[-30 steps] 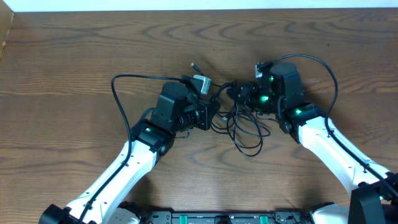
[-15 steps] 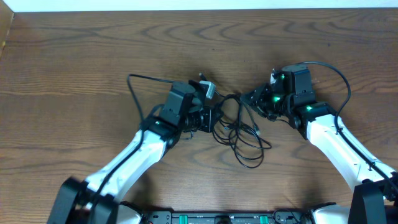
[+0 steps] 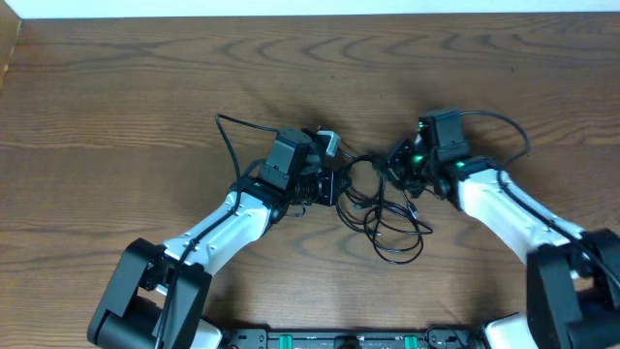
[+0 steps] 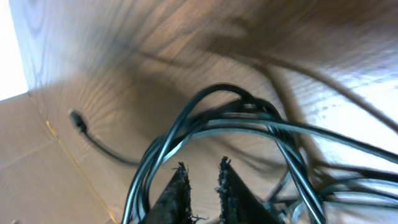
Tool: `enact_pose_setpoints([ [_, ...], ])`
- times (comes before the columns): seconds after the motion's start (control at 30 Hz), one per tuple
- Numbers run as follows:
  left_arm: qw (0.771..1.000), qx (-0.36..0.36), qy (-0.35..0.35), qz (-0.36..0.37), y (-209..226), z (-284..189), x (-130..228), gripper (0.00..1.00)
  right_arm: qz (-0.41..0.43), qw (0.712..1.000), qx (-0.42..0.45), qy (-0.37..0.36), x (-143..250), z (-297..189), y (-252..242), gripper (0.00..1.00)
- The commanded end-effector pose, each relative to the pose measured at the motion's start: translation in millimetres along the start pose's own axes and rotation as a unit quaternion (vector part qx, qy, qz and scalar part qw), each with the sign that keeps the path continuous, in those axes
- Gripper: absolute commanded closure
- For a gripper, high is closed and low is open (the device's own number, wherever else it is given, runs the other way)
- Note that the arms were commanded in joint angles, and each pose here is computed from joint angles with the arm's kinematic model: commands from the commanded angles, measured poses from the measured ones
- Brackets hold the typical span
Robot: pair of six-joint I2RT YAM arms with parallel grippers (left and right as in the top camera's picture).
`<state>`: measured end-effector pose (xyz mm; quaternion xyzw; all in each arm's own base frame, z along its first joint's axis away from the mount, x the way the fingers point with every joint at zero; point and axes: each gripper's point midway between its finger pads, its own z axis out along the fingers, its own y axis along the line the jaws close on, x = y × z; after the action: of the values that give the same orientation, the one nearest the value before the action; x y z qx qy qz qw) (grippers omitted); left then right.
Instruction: Untangle cables
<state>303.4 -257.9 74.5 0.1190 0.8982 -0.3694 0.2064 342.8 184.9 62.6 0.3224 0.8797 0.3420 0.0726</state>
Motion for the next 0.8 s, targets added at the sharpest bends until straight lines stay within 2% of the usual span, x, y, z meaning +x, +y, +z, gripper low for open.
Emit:
enact_pose_setpoints([
  [0.0, 1.000, 0.009, 0.003, 0.002, -4, 1, -1, 0.92, 0.023, 1.000, -0.008, -0.002, -2, 13, 4, 0.87],
  [0.17, 1.000, 0.010, 0.005, 0.002, -5, 1, 0, 0.92, 0.017, 0.999, -0.031, -0.021, -11, 13, 16, 0.84],
  [0.37, 1.000, 0.018, 0.017, 0.016, -17, 7, 9, 0.92, 0.023, 0.999, -0.018, -0.014, -7, 22, 9, 0.83],
  [0.5, 1.000, -0.003, 0.012, 0.019, -13, 8, 9, 0.92, 0.026, 1.000, -0.006, -0.007, -4, 30, 2, 0.82],
  [0.67, 1.000, -0.008, 0.021, 0.013, -10, 9, 14, 0.92, 0.035, 0.999, 0.013, 0.000, -4, 42, -12, 0.87],
  [0.77, 1.000, -0.010, 0.024, 0.012, -8, 10, 15, 0.92, 0.034, 0.999, 0.020, 0.011, 2, 48, -17, 0.83],
])
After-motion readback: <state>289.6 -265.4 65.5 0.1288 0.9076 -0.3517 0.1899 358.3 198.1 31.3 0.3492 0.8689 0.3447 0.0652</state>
